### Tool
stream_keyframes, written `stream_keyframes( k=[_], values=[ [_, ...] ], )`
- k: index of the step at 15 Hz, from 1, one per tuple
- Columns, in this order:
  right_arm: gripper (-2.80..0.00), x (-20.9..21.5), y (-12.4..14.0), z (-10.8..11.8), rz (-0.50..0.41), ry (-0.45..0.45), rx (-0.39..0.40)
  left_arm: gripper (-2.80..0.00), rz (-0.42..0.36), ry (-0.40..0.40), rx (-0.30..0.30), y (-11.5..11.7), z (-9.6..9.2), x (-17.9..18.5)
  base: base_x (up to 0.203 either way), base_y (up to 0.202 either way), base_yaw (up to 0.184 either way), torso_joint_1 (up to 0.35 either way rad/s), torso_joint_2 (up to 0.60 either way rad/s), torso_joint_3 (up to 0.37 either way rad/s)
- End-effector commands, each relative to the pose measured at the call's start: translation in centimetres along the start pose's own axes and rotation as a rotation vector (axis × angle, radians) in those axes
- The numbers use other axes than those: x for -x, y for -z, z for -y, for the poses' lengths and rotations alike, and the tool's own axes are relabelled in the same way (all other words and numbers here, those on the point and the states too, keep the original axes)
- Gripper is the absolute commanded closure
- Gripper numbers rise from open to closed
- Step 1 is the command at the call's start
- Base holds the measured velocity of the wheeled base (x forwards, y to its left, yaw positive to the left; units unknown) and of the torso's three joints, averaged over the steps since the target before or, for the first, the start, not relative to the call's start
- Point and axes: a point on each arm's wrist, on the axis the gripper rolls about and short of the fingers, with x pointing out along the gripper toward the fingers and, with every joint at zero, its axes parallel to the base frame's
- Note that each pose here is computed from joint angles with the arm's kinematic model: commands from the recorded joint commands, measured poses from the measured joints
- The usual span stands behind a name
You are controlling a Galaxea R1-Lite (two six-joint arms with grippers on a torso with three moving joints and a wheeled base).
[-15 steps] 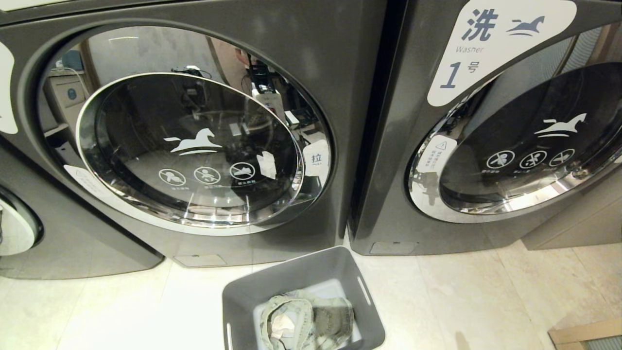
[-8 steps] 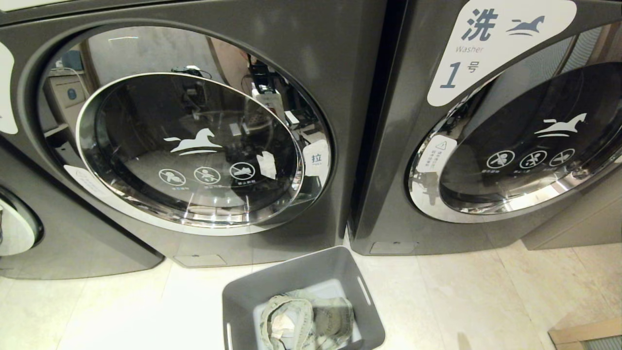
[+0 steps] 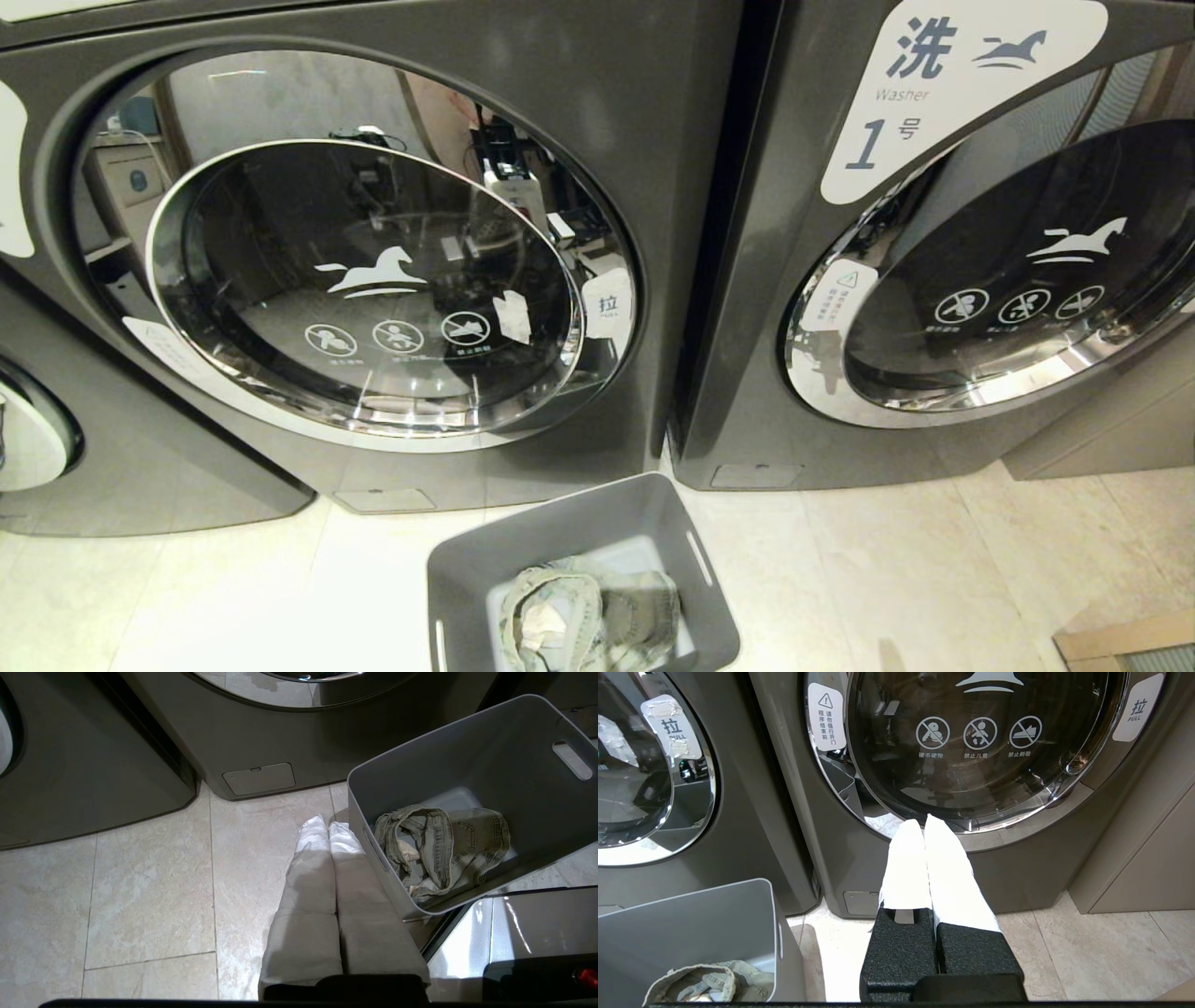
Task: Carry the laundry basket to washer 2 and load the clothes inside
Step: Open the lid of the washing machine
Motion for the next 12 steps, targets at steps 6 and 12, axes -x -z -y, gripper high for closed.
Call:
stream_keyframes(
  k=[6,12],
  values=[
    [0.0,-0.06,1.15,0.02,-0.039,0.0,0.001,0.0,-0.006,-0.018,0.099,0.04,-0.04,-0.03,0.0,0.0,0.0,0.0,0.0,0.0],
    [0.0,-0.06,1.15,0.02,-0.039,0.0,0.001,0.0,-0.024,-0.055,0.123,0.02,-0.13,-0.12,0.0,0.0,0.0,0.0,0.0,0.0]
  ],
)
